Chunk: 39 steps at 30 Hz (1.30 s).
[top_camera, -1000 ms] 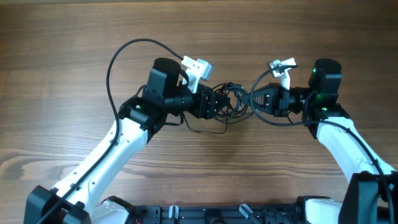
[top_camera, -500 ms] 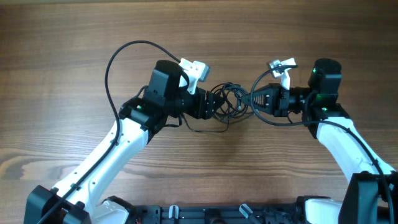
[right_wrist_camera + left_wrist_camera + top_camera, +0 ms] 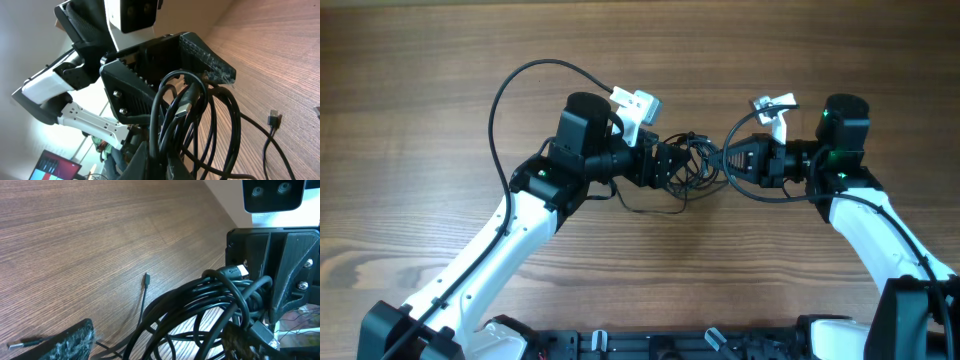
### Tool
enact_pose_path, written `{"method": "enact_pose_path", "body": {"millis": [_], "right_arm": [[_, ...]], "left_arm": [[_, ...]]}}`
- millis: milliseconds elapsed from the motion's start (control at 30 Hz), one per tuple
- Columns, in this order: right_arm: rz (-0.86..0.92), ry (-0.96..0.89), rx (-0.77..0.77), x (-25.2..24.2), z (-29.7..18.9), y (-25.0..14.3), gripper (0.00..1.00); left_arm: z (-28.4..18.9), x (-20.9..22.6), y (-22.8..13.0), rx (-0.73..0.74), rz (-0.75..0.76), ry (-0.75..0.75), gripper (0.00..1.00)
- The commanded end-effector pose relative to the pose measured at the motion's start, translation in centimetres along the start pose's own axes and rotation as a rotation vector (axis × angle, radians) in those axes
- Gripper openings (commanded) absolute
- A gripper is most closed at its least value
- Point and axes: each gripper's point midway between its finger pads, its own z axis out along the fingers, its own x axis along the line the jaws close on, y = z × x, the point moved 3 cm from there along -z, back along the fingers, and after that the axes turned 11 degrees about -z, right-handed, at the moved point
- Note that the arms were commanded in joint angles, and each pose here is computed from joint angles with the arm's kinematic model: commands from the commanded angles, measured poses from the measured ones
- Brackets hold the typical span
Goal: Untangle cables
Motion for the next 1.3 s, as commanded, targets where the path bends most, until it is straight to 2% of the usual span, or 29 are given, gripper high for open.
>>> {"method": "enact_pose_path", "body": {"millis": [0, 200, 233, 267, 300, 333, 367, 433, 500, 600, 667, 733, 767, 833, 900, 1000, 1100, 1133, 1267], "right_arm": [[-0.028, 0.063, 0.018, 1.1, 0.1, 0.1, 0.04], [-0.015, 0.063, 0.018, 1.1, 0.1, 0.1, 0.04], [-0.015, 0.063, 0.018, 1.1, 0.1, 0.1, 0.04], [-0.016, 0.062, 0.018, 1.1, 0.1, 0.1, 0.05], [-0.017, 0.056, 0.016, 1.0, 0.1, 0.1, 0.06], [-0.017, 0.037, 0.011, 0.7, 0.1, 0.2, 0.07], [-0.016, 0.0, 0.001, 0.2, 0.1, 0.3, 0.08], [-0.002, -0.142, -0.036, -1.8, -0.1, 0.8, 0.12], [0.065, -0.399, -0.088, -5.5, -1.1, 0.8, 0.13], [0.354, -0.963, -0.139, -11.7, -6.1, -2.5, 0.15], [0.38, -1.034, -0.101, -12.1, -6.9, -3.8, 0.39], [0.308, -0.914, -0.07, -10.7, -5.7, -3.1, 0.67], [0.273, -0.819, -0.074, -9.3, -4.9, -2.4, 0.7], [0.226, -0.693, -0.087, -6.8, -3.8, -1.2, 0.64], [0.14, -0.51, -0.082, -3.1, -2.0, 0.0, 0.51], [-0.012, -0.396, -0.041, -0.5, 1.2, 0.9, 0.51], [-0.087, -0.482, -0.041, -1.2, 3.0, 1.4, 0.51], [-0.096, -0.56, -0.048, -2.0, 3.3, 1.4, 0.49], [-0.099, -0.643, -0.059, -2.9, 3.1, 1.5, 0.41]], "left_arm": [[0.0, -0.4, 0.0, -0.001, 0.011, -0.013, 0.82], [3.5, -0.1, -1.7, 0.048, 0.031, 0.022, 0.82], [3.9, 1.1, -1.7, 0.026, 0.031, 0.11, 0.69], [4.0, 2.5, -1.5, 0.005, 0.028, 0.192, 0.5], [3.7, 4.0, -1.2, -0.025, 0.025, 0.293, 0.26], [3.3, 4.9, -0.8, -0.055, 0.018, 0.364, 0.11], [3.0, 5.5, -0.5, -0.083, -0.002, 0.405, 0.04], [2.1, 5.6, 0.4, -0.135, -0.008, 0.449, 0.04], [1.1, 4.9, 1.2, -0.176, 0.002, 0.45, 0.04], [-0.8, 3.9, 2.2, -0.239, 0.014, 0.464, 0.04], [-1.4, 3.5, 2.0, -0.234, 0.015, 0.464, 0.04], [-1.4, 4.0, 1.3, -0.199, 0.006, 0.484, 0.04], [-1.4, 4.1, 1.1, -0.192, 0.003, 0.489, 0.04], [-1.5, 4.3, 1.3, -0.205, 0.005, 0.505, 0.04], [-1.5, 4.0, 1.8, -0.227, 0.01, 0.497, 0.04], [-0.6, 2.3, 1.4, -0.223, 0.029, 0.438, 0.04], [0.4, 0.5, 0.2, -0.191, 0.051, 0.398, 0.04], [0.9, -0.6, -0.4, -0.178, 0.058, 0.374, 0.04], [1.8, -2.9, -1.3, -0.169, 0.075, 0.315, 0.04]]}}
